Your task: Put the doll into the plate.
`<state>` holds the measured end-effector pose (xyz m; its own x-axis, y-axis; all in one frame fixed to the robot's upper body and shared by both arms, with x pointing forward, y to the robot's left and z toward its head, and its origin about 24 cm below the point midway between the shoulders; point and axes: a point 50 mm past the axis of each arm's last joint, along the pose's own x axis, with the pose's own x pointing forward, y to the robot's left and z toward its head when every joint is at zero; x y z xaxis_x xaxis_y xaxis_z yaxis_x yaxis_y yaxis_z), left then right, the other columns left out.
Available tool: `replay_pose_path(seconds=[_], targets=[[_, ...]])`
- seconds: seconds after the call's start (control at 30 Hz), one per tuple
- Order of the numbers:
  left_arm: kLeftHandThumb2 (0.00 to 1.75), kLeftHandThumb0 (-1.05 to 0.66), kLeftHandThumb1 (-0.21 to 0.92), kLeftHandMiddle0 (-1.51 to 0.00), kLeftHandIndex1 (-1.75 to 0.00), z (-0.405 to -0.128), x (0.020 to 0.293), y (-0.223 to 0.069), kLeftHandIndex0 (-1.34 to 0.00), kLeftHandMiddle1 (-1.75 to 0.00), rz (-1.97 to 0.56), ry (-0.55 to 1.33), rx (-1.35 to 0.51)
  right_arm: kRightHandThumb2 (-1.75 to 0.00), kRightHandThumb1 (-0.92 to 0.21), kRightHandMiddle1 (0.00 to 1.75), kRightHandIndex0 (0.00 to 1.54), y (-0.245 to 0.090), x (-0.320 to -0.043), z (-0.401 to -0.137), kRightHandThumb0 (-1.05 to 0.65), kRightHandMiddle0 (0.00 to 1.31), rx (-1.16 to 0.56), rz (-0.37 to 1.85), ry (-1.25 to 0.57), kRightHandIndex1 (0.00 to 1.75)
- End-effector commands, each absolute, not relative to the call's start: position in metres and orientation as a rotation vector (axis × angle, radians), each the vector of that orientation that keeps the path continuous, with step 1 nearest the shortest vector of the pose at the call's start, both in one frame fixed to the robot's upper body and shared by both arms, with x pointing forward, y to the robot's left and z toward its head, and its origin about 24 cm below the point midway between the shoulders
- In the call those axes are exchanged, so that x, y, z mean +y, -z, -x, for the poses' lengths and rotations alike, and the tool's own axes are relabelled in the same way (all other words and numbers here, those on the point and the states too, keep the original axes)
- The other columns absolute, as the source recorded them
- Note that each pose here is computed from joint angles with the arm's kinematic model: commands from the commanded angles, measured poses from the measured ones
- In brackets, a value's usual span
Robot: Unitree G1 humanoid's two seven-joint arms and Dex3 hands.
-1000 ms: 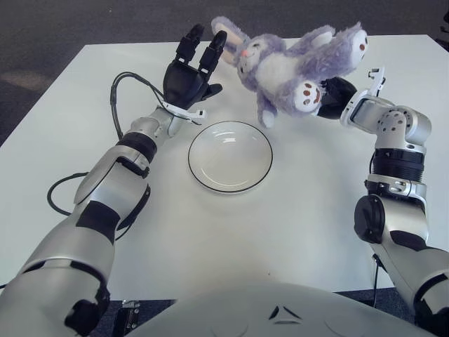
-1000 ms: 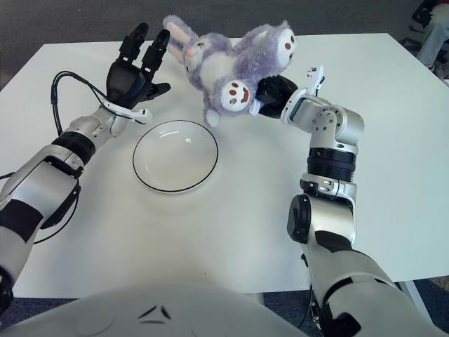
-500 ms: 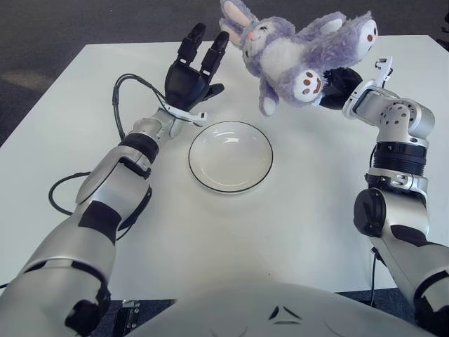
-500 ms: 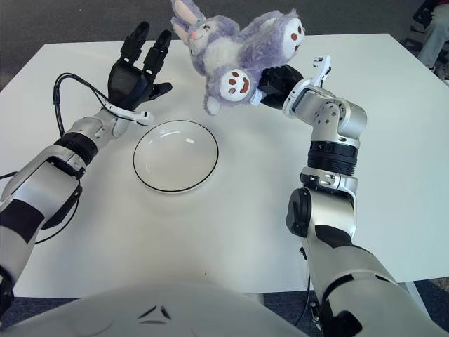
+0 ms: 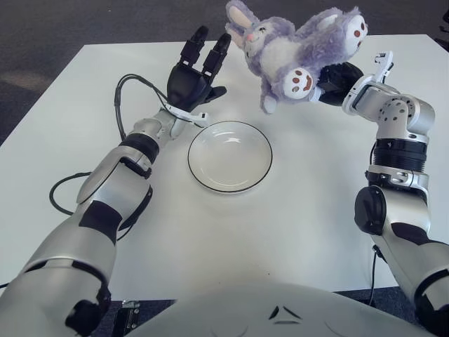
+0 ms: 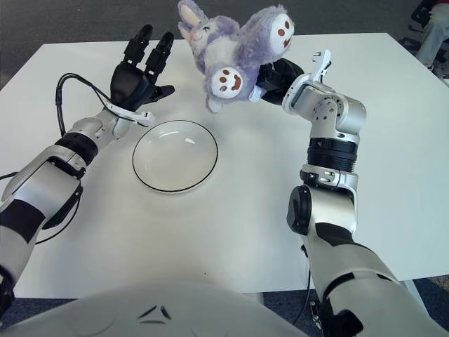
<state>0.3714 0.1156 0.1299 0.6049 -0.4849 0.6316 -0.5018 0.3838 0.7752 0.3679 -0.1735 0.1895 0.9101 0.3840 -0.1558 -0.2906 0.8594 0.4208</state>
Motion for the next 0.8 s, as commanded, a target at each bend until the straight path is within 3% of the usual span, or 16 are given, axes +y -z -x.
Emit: replay_pose_path(seconds=[0.0, 0.2, 0.47, 0.57, 0.77], targets=[[0.33, -1.05, 0.92, -0.02, 0.0, -0.373, 0.111, -0.137, 0.0, -0.09, -1.209, -0.019, -1.005, -1.23, -0.38, 1.75, 0.64, -0.204, -0.174, -0.371, 0.0, 0.3, 0.193, -0.383, -0.367, 1.65], [0.34, -1.05, 0.92, 0.0, 0.0, -0.374, 0.103, -0.143, 0.0, -0.02, -1.164, -0.012, -0.998, -1.23, -0.37, 1.75, 0.66, -0.204, -0.173, -0.373, 0.0, 0.32, 0.201, -0.372, -0.362, 1.62], [0.26, -1.05, 0.92, 0.0, 0.0, -0.374, 0.093, -0.147, 0.0, 0.0, -1.071, 0.01, -0.966, -1.35, -0.3, 1.75, 0.67, -0.207, -0.169, -0.375, 0.0, 0.36, 0.187, -0.388, -0.398, 1.72], [0.21, -1.05, 0.92, 0.0, 0.0, -0.373, 0.084, -0.151, 0.0, 0.0, -0.976, 0.009, -0.968, -1.34, -0.29, 1.75, 0.69, -0.21, -0.166, -0.375, 0.0, 0.37, 0.185, -0.405, -0.414, 1.68], [0.17, -1.05, 0.92, 0.0, 0.0, -0.371, 0.077, -0.15, 0.0, 0.0, -0.841, 0.048, -0.935, -1.34, -0.3, 1.75, 0.53, -0.213, -0.162, -0.373, 0.0, 0.48, 0.188, -0.444, -0.437, 1.74]])
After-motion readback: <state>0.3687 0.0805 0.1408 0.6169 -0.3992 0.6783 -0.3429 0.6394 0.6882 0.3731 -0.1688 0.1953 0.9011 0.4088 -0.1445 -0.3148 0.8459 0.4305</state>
